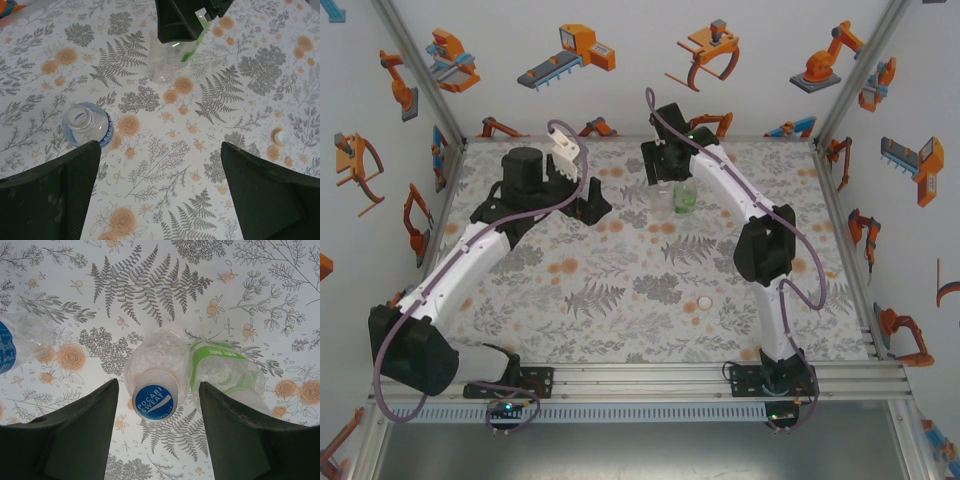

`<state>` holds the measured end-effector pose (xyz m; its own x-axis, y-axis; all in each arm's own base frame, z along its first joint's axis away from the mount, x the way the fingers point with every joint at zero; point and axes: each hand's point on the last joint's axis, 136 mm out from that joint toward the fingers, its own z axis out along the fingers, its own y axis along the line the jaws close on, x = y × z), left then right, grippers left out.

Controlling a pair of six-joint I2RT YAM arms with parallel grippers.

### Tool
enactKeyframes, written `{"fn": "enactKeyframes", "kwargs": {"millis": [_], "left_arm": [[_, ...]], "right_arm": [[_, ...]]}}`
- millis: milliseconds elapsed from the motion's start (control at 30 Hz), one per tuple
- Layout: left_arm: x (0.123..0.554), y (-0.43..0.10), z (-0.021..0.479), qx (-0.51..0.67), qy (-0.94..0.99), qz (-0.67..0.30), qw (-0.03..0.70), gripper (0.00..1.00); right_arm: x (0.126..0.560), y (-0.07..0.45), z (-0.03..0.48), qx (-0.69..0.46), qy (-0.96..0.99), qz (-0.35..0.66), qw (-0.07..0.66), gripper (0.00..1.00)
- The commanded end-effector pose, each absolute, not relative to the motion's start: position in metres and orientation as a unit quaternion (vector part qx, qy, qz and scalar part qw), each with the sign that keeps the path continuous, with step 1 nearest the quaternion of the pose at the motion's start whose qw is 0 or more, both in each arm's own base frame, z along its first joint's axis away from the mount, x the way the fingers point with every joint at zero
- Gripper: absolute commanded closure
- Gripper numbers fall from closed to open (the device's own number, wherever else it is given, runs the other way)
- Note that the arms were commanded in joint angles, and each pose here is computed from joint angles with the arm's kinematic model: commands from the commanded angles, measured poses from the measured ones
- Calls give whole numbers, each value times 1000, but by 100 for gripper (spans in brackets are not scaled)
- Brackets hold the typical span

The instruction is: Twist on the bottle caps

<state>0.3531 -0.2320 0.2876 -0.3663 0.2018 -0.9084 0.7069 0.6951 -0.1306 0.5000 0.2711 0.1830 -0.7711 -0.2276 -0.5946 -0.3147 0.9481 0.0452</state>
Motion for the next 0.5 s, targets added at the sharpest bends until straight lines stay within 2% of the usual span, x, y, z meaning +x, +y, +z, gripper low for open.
{"fn": "enactKeyframes", "kwargs": {"millis": [0, 200, 467], "left_arm": [[359, -224, 302, 251, 790, -265, 492, 3], [363, -218, 305, 240, 800, -250, 489, 3], [368, -195, 320, 211, 787, -214, 539, 3]], "right_arm": [[497, 272, 230, -144, 922, 90, 347, 40], [483, 289, 252, -175, 907, 109, 367, 38], [459, 342, 254, -234, 862, 191, 406, 24]]}}
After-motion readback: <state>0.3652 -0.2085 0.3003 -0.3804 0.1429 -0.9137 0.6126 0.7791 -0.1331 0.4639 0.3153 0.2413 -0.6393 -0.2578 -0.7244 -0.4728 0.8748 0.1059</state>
